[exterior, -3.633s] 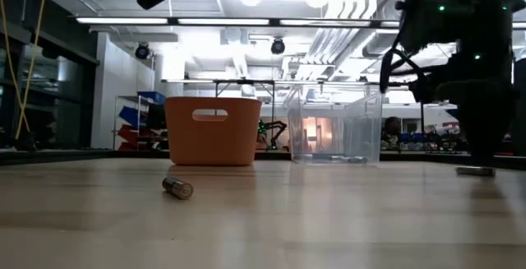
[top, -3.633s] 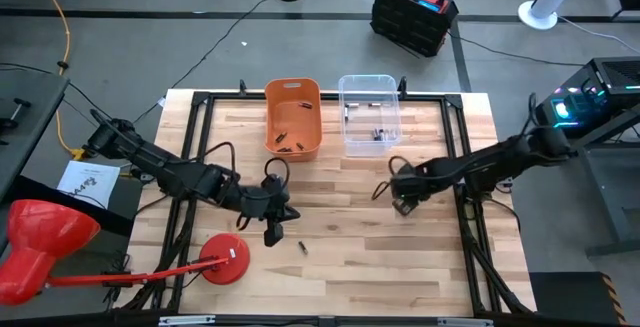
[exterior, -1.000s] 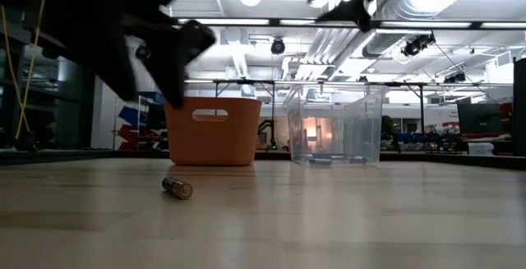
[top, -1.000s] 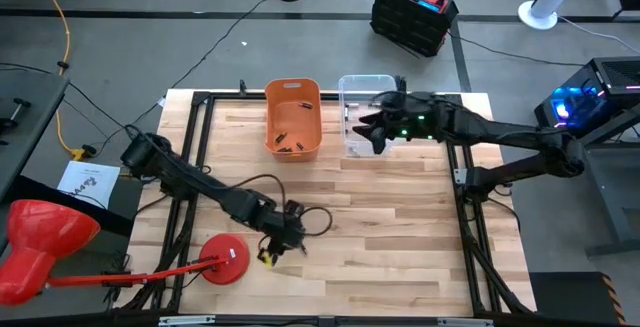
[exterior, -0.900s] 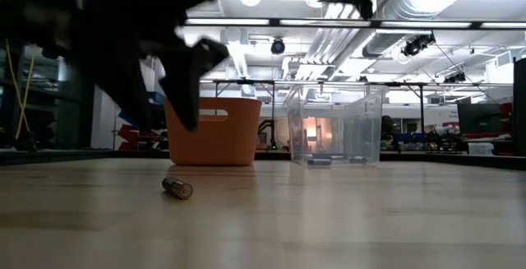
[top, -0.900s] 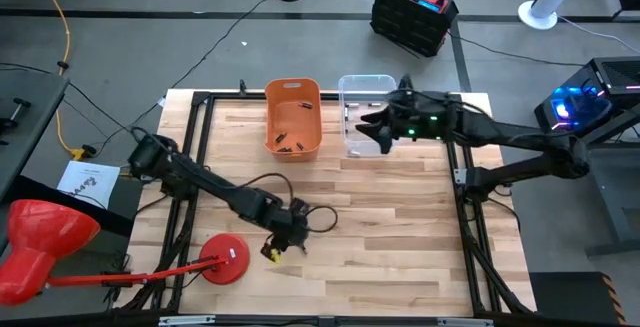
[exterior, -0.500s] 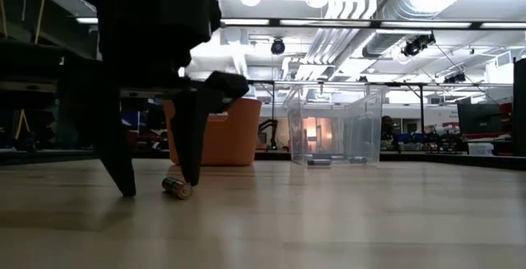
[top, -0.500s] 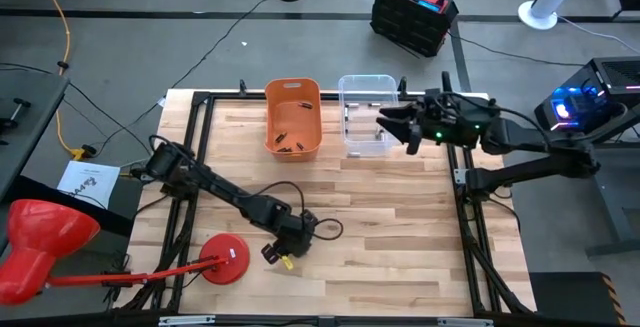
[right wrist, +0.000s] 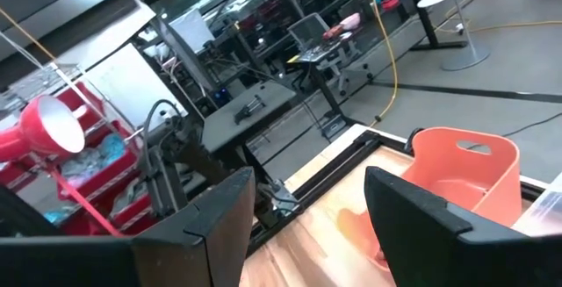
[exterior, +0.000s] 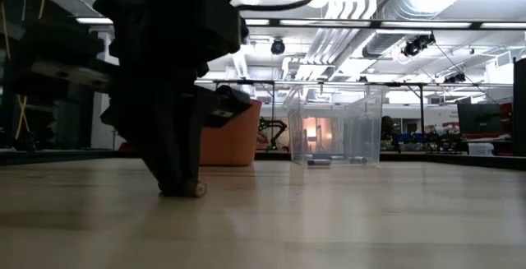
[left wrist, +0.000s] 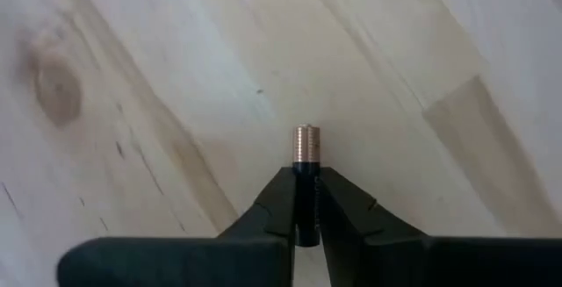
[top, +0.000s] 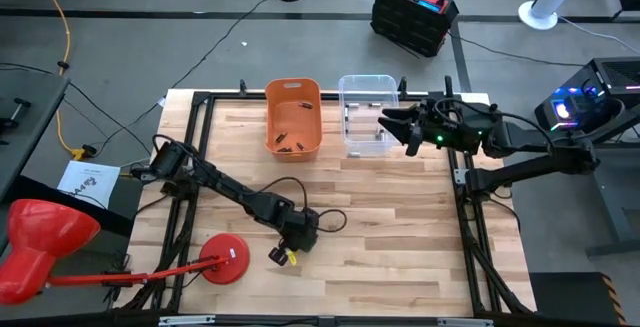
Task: Sort batteries
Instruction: Put the brown battery into the orange bin
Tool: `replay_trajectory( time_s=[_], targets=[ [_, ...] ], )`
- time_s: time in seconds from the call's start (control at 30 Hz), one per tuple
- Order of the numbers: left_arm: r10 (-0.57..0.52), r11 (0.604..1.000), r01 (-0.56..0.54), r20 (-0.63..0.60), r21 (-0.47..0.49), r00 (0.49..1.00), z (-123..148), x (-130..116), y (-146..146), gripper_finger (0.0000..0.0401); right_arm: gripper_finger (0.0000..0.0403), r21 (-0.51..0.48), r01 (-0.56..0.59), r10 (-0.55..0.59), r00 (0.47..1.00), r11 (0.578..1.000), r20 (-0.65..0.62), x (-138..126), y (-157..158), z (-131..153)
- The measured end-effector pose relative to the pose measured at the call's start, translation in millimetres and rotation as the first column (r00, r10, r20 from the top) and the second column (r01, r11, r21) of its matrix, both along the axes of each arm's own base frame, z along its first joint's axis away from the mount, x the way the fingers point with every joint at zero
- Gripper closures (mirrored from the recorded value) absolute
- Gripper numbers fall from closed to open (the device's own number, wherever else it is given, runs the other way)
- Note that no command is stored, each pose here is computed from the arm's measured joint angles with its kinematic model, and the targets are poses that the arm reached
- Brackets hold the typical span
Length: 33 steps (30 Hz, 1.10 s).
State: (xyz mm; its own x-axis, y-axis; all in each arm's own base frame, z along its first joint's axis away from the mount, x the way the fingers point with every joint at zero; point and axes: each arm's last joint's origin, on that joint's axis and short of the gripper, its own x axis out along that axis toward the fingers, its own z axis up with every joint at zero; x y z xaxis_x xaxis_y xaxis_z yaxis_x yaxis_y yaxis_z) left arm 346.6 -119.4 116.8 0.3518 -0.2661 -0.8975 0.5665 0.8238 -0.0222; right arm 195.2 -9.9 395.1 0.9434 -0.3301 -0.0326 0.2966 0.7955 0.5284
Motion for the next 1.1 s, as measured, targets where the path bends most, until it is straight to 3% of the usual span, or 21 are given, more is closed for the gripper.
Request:
replay_trajectory(
  time_s=[0.23, 0.4, 0.5, 0.6, 0.67, 0.8, 0.93, 1.0, 1.1],
  targets=[
    [0.123, 0.992, -0.123, -0.014, 0.015, 0.992, 27, -6, 26, 0.039, 0.0192, -0.005, -0.03, 0.03, 1.0, 1.0, 0.002, 0, 6, 0],
    [0.187, 0.982, -0.184, 0.149, -0.038, 0.971, 91, -18, 44, 0.0391, 0.0192, -0.033, -0.039, 0.038, 0.999, 0.999, -0.014, 0, 7, 0],
    [0.252, 0.961, -0.275, 0.329, 0.027, 0.91, 133, -31, 62, 0.0391, 0.0192, -0.041, -0.037, 0.036, 0.999, 0.998, -0.022, 0, 7, -1],
    [0.328, 0.896, -0.43, 0.491, 0.108, 0.807, 167, -45, 88, 0.0391, 0.0192, -0.067, -0.011, 0.009, 0.999, 0.998, -0.038, 0, 6, -1],
    [0.377, 0.845, -0.516, 0.528, 0.142, 0.761, 173, -54, 110, 0.0391, 0.0192, -0.077, 0.016, -0.021, 0.998, 0.997, -0.055, 0, 6, -3],
    [0.542, 0.722, -0.674, 0.48, 0.155, 0.69, 156, -68, 159, 0.0391, 0.0192, -0.089, 0.06, -0.07, 0.991, 0.994, -0.115, 1, 4, -9],
    [0.721, 0.617, -0.784, 0.355, 0.061, 0.595, 125, -80, 189, 0.0381, 0.0192, -0.096, 0.06, -0.075, 0.984, 0.994, -0.161, 4, 4, -14],
    [0.776, 0.582, -0.813, 0.293, 0.007, 0.558, 116, -82, 196, 0.0358, 0.0192, -0.098, 0.058, -0.075, 0.981, 0.994, -0.179, 5, 4, -16],
    [0.792, 0.565, -0.825, 0.288, -0.013, 0.538, 113, -80, 201, 0.0313, 0.0192, -0.116, 0.052, -0.074, 0.979, 0.992, -0.19, 5, 4, -17]
  ],
)
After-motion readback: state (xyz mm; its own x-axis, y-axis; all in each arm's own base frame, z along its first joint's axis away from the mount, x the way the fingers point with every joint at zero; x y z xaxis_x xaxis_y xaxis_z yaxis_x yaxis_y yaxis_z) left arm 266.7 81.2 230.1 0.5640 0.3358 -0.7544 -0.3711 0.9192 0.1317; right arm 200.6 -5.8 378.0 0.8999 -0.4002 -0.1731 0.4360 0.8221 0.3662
